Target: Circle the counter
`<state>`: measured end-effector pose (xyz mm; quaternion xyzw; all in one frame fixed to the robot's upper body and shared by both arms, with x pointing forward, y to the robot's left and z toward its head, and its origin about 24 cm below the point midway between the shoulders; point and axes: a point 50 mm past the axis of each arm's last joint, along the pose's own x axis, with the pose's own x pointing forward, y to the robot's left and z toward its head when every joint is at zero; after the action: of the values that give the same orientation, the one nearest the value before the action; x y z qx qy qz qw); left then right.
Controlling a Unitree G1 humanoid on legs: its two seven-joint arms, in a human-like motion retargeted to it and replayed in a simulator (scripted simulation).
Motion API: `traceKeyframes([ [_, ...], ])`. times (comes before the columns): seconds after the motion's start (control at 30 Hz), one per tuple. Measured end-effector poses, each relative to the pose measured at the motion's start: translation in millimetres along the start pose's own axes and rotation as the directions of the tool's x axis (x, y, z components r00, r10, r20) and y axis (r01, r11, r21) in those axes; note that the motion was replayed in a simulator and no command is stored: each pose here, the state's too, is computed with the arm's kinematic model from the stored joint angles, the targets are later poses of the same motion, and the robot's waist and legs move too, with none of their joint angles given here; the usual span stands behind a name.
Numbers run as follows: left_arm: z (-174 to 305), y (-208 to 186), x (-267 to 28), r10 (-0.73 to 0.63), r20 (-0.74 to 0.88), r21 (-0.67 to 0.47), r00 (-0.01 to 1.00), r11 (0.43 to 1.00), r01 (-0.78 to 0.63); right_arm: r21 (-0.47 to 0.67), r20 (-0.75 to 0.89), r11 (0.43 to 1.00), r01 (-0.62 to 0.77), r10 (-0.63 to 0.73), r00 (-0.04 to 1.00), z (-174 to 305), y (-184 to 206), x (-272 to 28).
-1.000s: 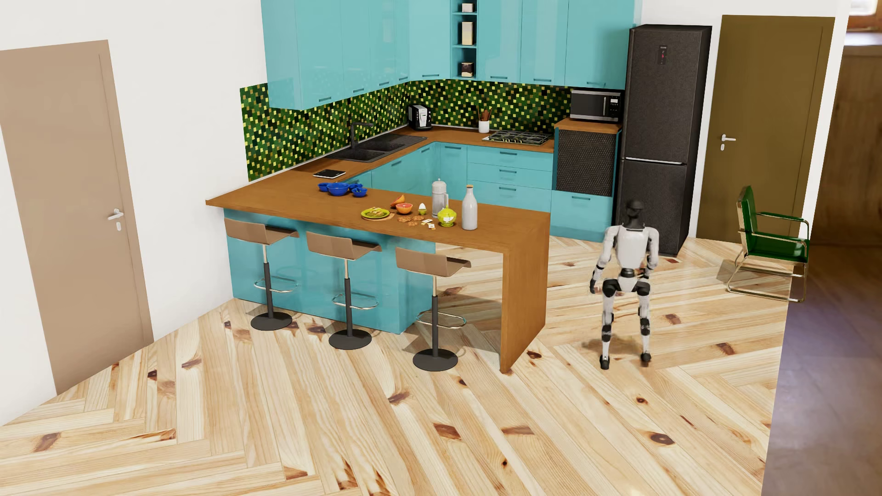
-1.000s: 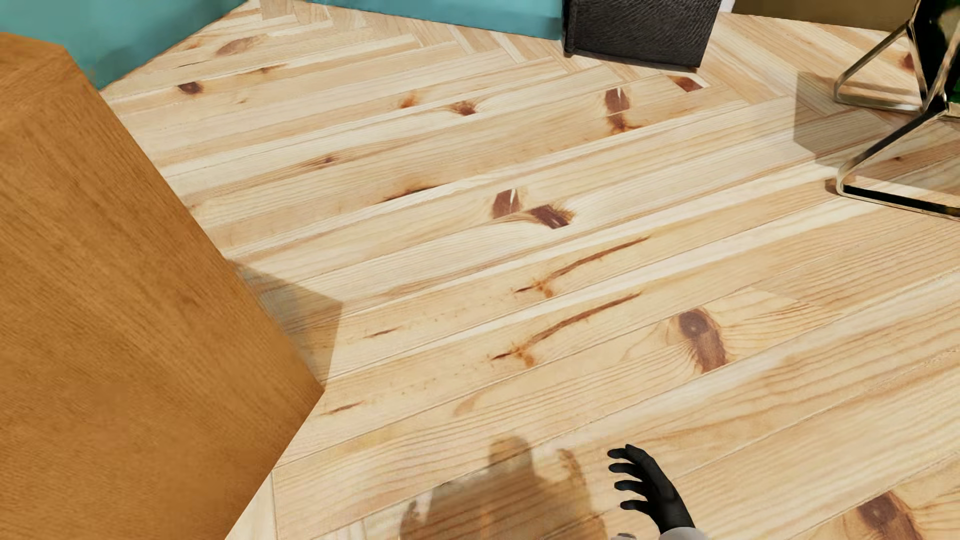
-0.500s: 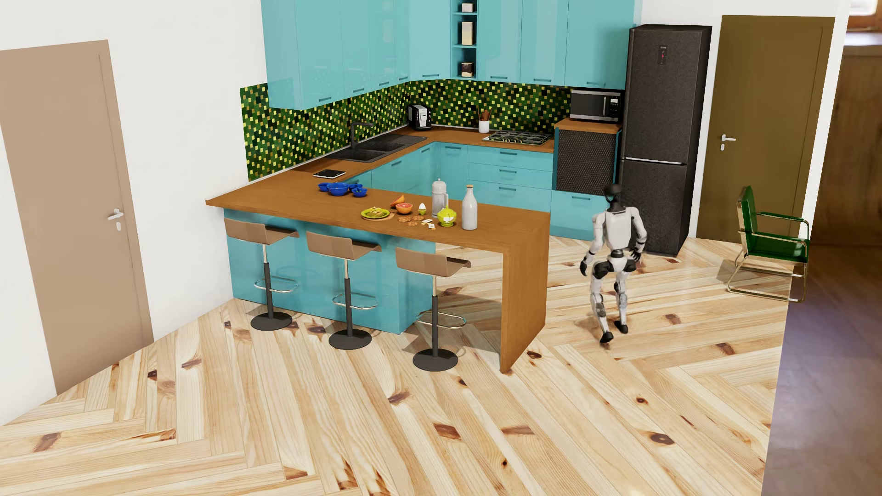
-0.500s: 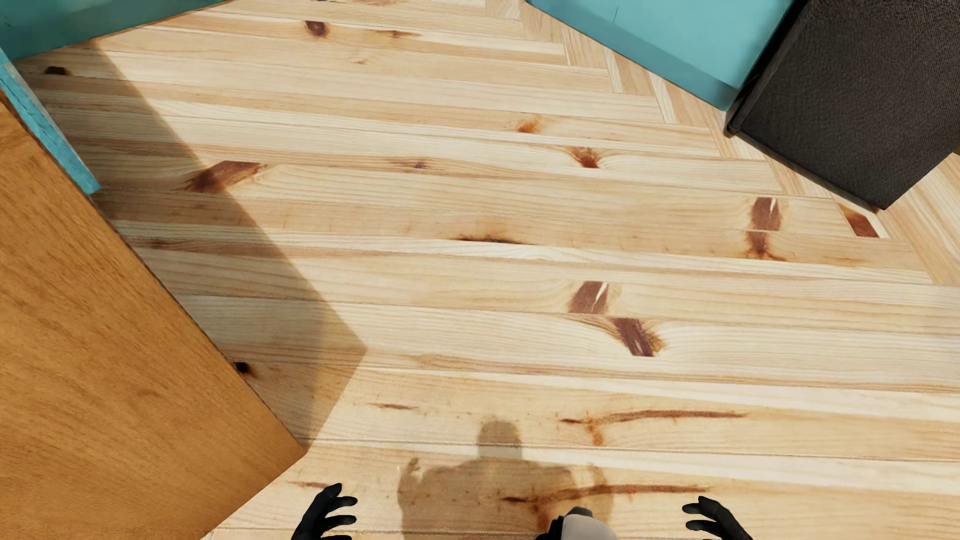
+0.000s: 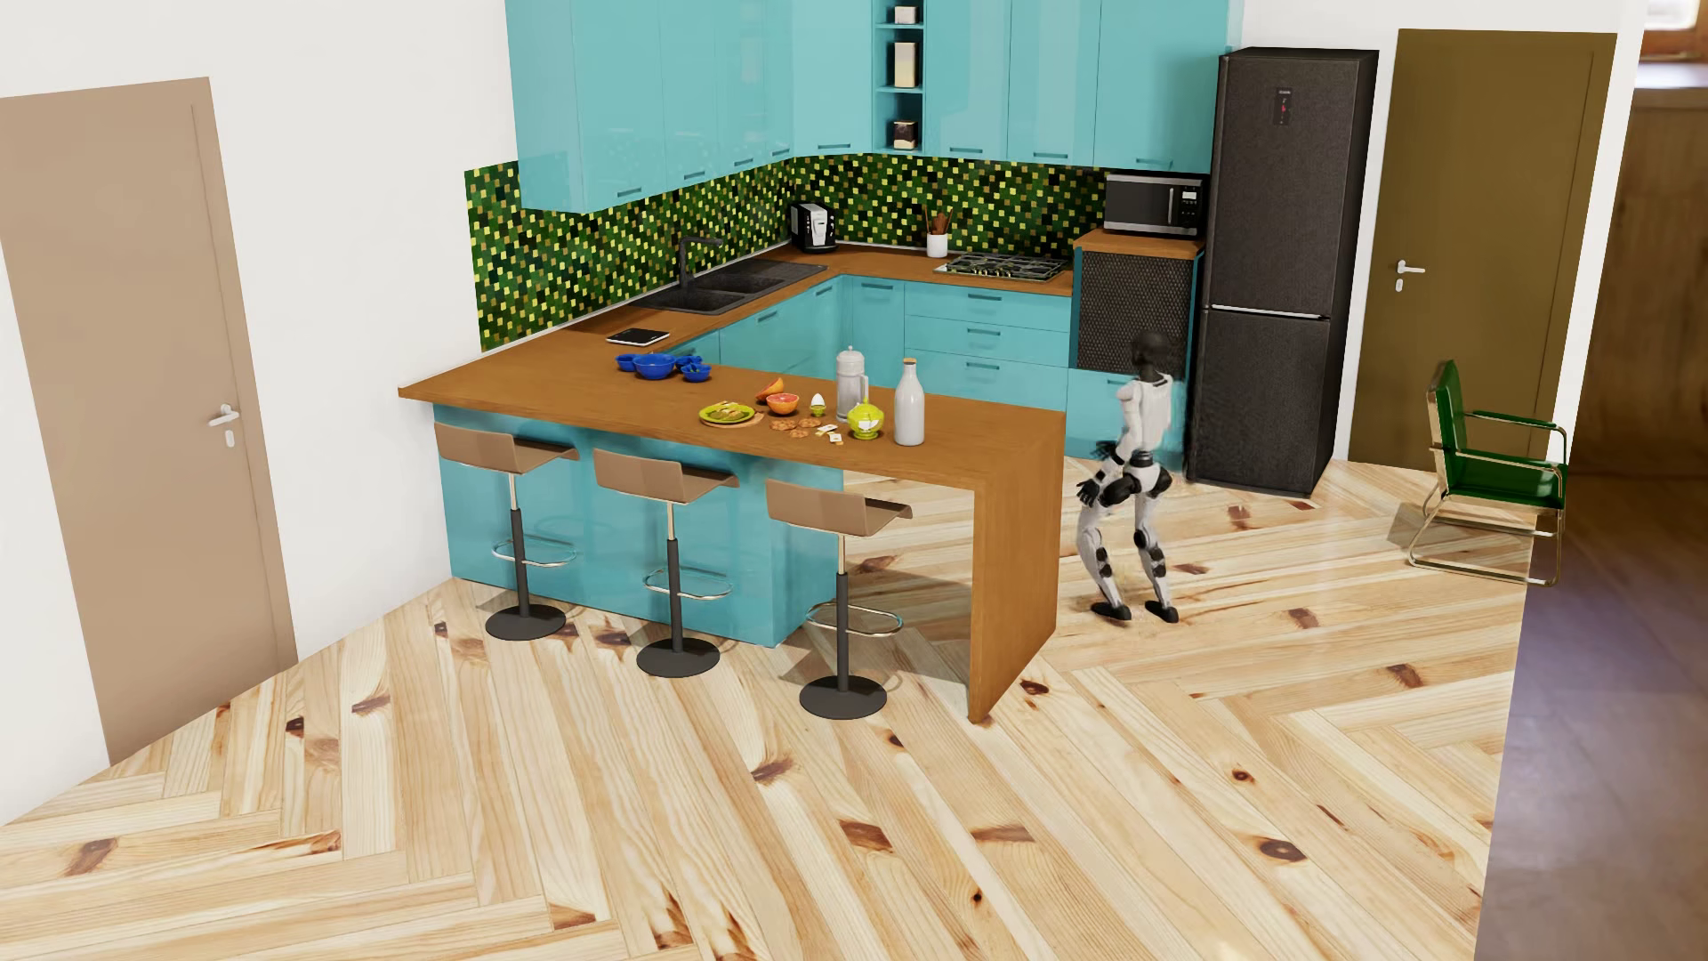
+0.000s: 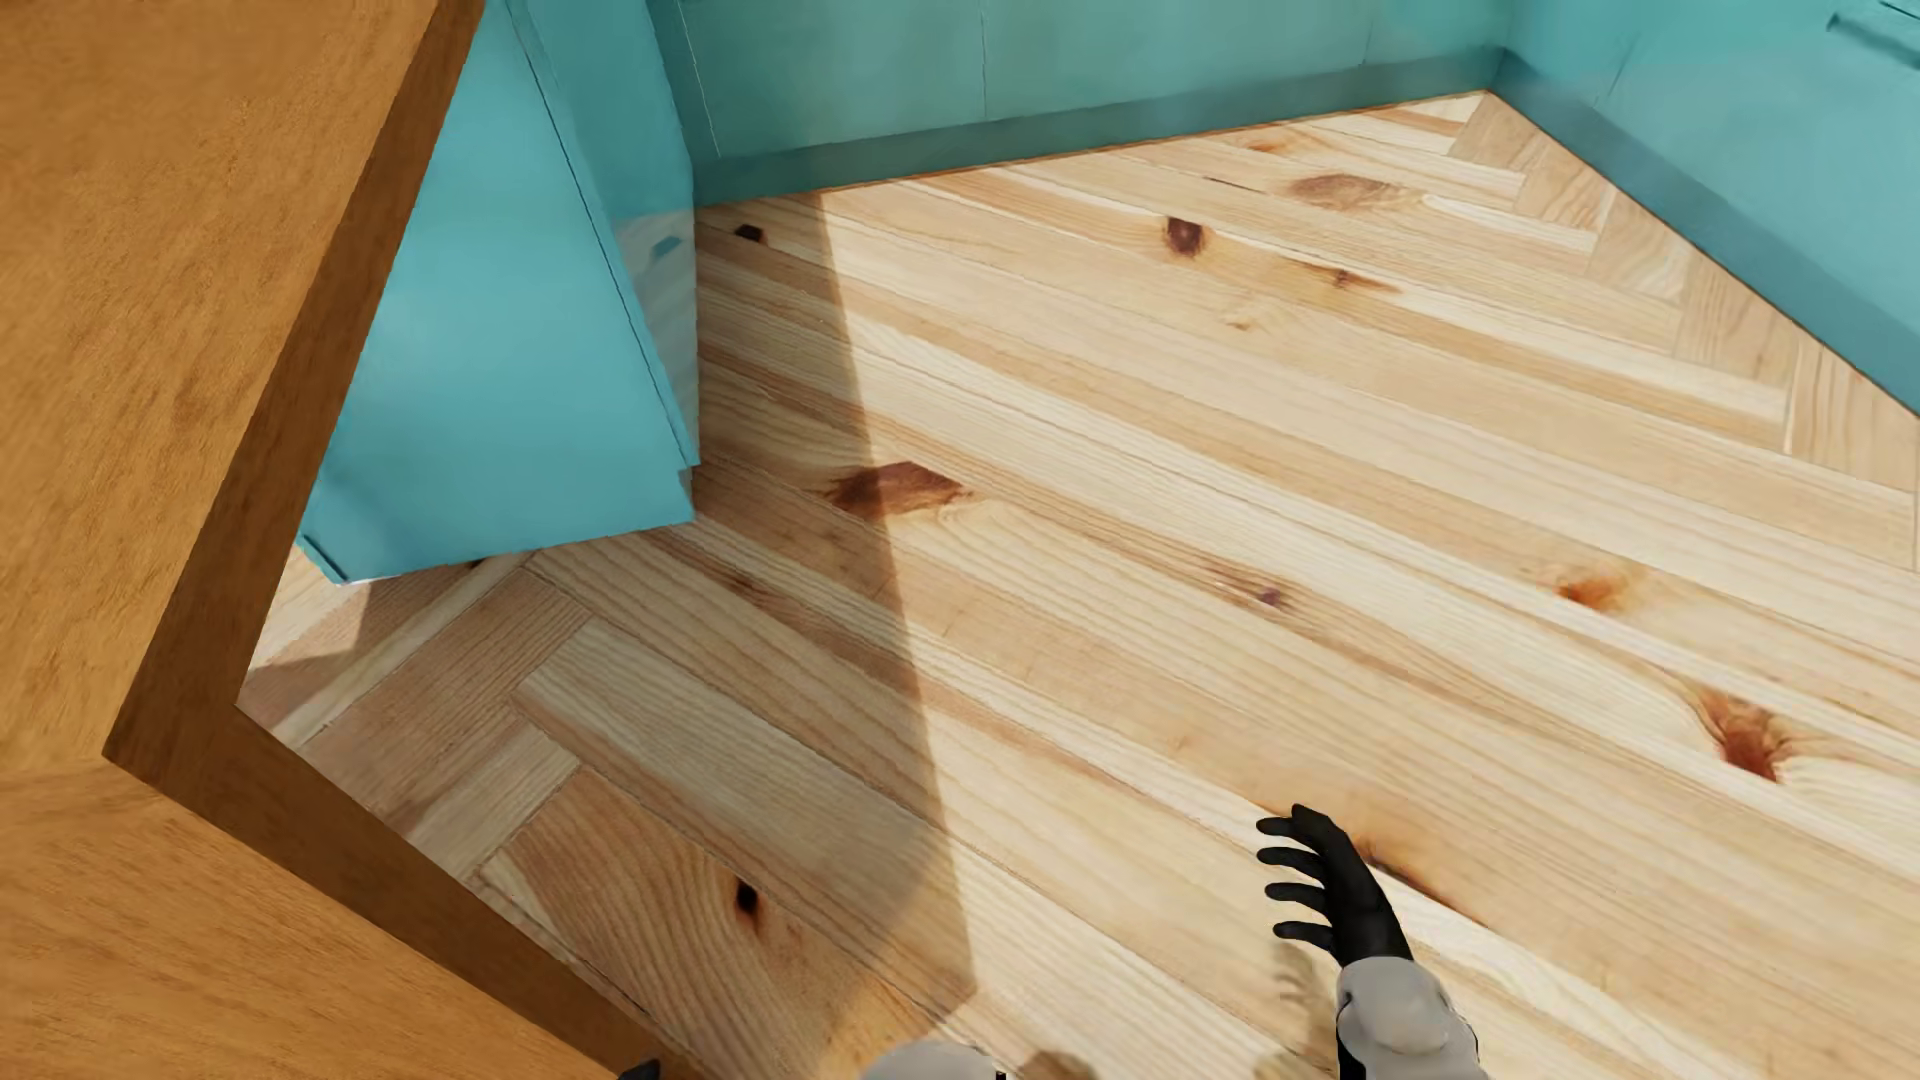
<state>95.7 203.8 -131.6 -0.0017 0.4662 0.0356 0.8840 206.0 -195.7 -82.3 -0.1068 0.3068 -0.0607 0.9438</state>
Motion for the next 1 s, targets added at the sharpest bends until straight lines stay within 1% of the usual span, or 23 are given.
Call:
traceKeyframes([
  [0.03,-17.0,6.5,-4.1,0.043,-0.069,0.053,0.997,0.998,-0.04,0.055,0.111,0.998,-0.031,0.025,0.994,26.3,15.6,5.0],
  [0.07,-43.4,13.1,-6.9,0.091,-0.183,0.132,0.979,0.989,-0.068,0.081,0.167,0.993,-0.083,0.069,0.984,31.0,34.0,4.2],
  [0.1,-52.0,15.4,-7.4,0.139,-0.227,0.134,0.964,0.985,-0.11,0.003,0.16,0.991,-0.132,0.13,0.979,9.6,36.7,-5.1],
  [0.17,-29.6,13.1,-2.1,0.178,-0.139,0.092,0.974,0.982,-0.166,-0.039,-0.049,0.995,-0.093,0.091,0.995,-50.9,4.3,-25.6],
  [0.23,30.7,-1.5,15.6,0.12,0.053,0.126,0.991,0.984,-0.125,-0.093,-0.289,0.992,-0.085,0.055,0.956,-105.4,-17.1,-56.7],
  [0.27,58.1,-13.1,19.0,0.072,0.147,0.132,0.986,0.987,-0.092,-0.125,-0.327,0.989,-0.073,0.028,0.945,-112.0,-28.1,-59.7],
  [0.33,65.0,-24.7,23.6,-0.021,0.155,0.182,0.988,0.983,-0.008,-0.137,-0.217,0.99,0.026,-0.055,0.975,-89.4,-47.0,-41.3],
  [0.4,26.0,-5.1,12.1,-0.021,0.054,0.147,0.998,0.989,0.013,-0.016,-0.007,0.99,0.139,-0.139,0.99,-37.9,-36.8,-15.7],
  [0.47,-14.0,19.9,-4.0,0.07,-0.068,0.131,0.995,0.989,-0.061,0.051,0.13,0.996,0.076,-0.082,0.988,6.8,4.2,-3.1],
  [0.5,-39.0,26.0,-12.5,0.117,-0.153,0.15,0.981,0.984,-0.094,0.021,0.191,1.0,0.012,-0.016,0.981,29.5,22.3,1.2],
  [0.53,-50.7,23.1,-12.7,0.139,-0.208,0.182,0.968,0.978,-0.102,0.002,0.187,1.0,-0.026,0.025,0.982,26.2,29.5,0.3],
  [0.57,-45.3,15.6,-8.3,0.152,-0.2,0.17,0.968,0.978,-0.118,-0.007,0.129,0.998,-0.059,0.059,0.99,-0.1,31.9,-9.4],
  [0.63,12.5,-10.6,8.8,0.132,-0.016,0.011,0.991,0.991,-0.132,-0.089,-0.072,0.994,-0.062,0.056,0.996,-69.4,-7.3,-37.9],
  [0.67,35.8,-32.1,16.1,0.07,0.058,-0.028,0.996,0.997,-0.069,-0.126,-0.17,0.991,-0.053,0.031,0.985,-92.4,-29.4,-48.7],
  [0.7,37.3,-37.0,18.9,0.001,0.071,-0.004,0.997,1.0,0.0,-0.144,-0.236,0.988,-0.048,0.013,0.972,-100.1,-39.6,-50.6],
  [0.73,29.0,-24.9,16.7,-0.035,0.057,-0.003,0.998,0.999,0.035,-0.115,-0.24,0.993,-0.013,-0.015,0.971,-88.7,-39.6,-40.6],
  [0.77,24.8,-13.9,11.0,-0.046,0.063,-0.014,0.997,0.999,0.047,-0.064,-0.176,0.998,0.009,-0.02,0.984,-58.6,-28.1,-24.0],
  [0.8,17.9,-11.9,7.3,-0.061,0.04,0.046,0.997,0.997,0.059,-0.001,-0.073,1.0,-0.005,0.005,0.997,-21.1,-4.5,-8.8],
  [0.83,-6.6,-4.1,4.1,-0.036,-0.055,0.129,0.998,0.991,0.043,0.033,-0.004,0.999,-0.037,0.038,0.999,0.8,18.3,0.4],
  [0.87,-26.5,2.8,0.2,0.008,-0.131,0.178,0.991,0.984,0.016,0.043,0.028,0.998,-0.046,0.045,0.999,2.8,25.5,1.2],
  [0.9,-30.8,-0.8,-1.0,0.042,-0.146,0.166,0.988,0.986,-0.017,0.045,0.031,0.999,-0.027,0.026,0.999,-11.0,19.3,-6.4],
  [0.97,-0.1,-2.3,7.1,0.136,-0.07,0.166,0.988,0.978,-0.122,-0.021,0.01,1.0,0.018,-0.018,1.0,-39.8,-7.6,-24.5],
  [1.0,16.9,-10.4,9.5,0.15,-0.023,0.13,0.988,0.981,-0.145,-0.072,-0.037,0.996,0.046,-0.049,0.998,-59.8,-27.0,-29.4],
])
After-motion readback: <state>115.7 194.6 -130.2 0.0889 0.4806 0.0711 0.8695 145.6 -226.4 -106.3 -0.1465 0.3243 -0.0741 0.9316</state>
